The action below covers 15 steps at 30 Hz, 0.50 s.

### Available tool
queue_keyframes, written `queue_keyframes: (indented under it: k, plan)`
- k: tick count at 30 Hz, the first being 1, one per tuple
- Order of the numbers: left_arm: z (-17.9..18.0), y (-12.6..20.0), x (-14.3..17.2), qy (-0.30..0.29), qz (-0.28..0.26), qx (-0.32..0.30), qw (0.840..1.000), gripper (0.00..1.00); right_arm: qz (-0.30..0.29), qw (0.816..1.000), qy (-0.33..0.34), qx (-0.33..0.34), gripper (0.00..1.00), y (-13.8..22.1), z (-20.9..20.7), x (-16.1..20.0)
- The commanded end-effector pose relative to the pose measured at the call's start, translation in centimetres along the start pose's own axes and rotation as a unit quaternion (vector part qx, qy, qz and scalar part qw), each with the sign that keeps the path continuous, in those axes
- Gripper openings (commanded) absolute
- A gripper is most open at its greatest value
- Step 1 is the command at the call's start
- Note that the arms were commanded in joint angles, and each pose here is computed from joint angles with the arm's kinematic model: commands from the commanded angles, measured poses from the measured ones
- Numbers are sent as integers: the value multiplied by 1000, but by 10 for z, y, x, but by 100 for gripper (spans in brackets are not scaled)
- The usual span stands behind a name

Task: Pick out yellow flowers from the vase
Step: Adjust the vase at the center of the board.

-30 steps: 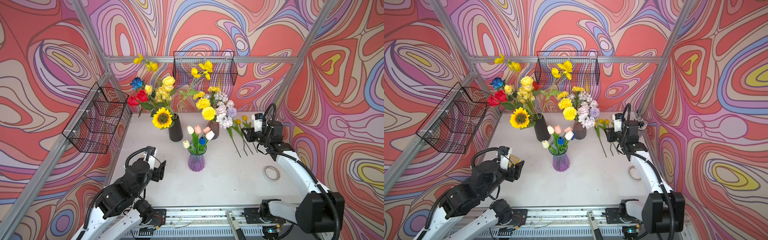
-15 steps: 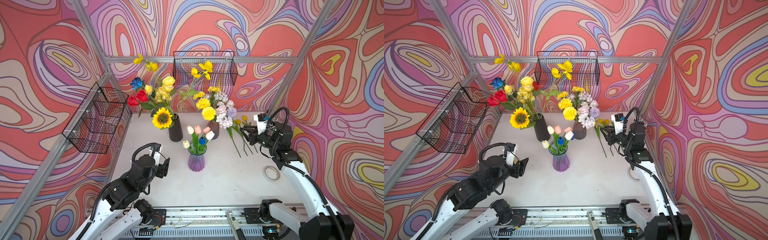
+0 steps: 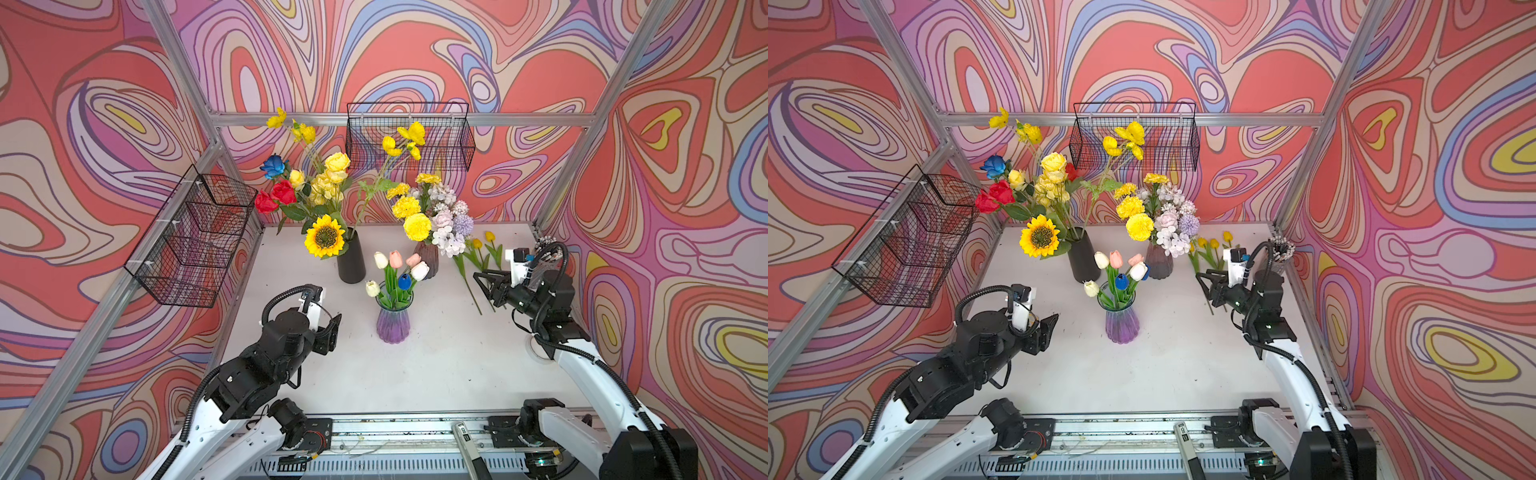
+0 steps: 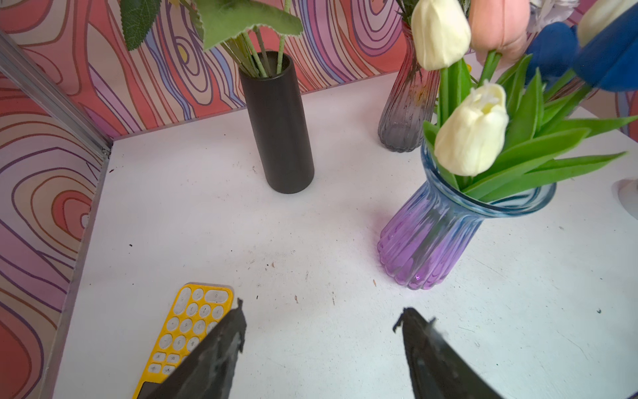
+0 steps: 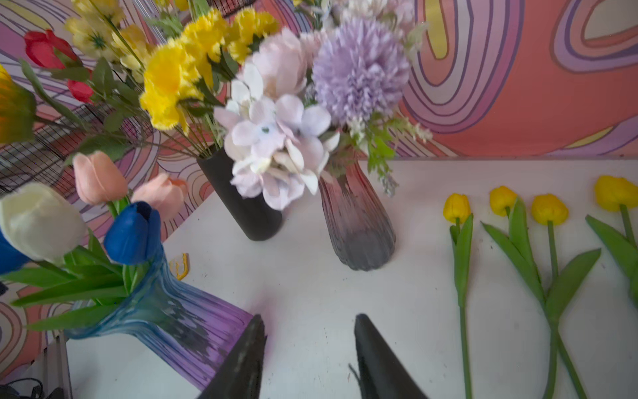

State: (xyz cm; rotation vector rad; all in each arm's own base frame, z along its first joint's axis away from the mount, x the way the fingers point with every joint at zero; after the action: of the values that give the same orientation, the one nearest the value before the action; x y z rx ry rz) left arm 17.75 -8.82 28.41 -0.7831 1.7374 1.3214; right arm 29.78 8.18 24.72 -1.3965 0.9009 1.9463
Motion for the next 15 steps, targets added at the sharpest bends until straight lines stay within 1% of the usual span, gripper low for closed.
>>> queue_keyframes:
  k: [1, 8, 11, 15]
  plan:
    - [-1, 1, -3, -3, -7, 6, 1000, 75, -56, 998, 4, 13, 53, 5, 1, -12]
    - [-2, -2, -2, 4, -9, 8, 1000, 75, -71, 997, 9, 42, 56, -4, -4, 6]
    - [-2, -2, -2, 4, -9, 10, 1000, 75, -74, 996, 25, 41, 56, -16, 5, 15]
    - [-3, -1, -2, 5, -9, 11, 1000, 75, -68, 996, 51, 30, 56, -38, 26, 17]
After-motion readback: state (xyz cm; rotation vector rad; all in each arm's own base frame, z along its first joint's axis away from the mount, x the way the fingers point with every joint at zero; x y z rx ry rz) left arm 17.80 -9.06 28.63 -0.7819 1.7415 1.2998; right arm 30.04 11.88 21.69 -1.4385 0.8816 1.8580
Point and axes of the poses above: each gripper's point midway between its finger pads, its own y axis back along the fingers, its own z axis along the line the jaws close on, x = y × z, the point moved 4 cm from there along y, back along the fingers, and after that the axes turned 9 degrees about y, right-handed, at the moved point
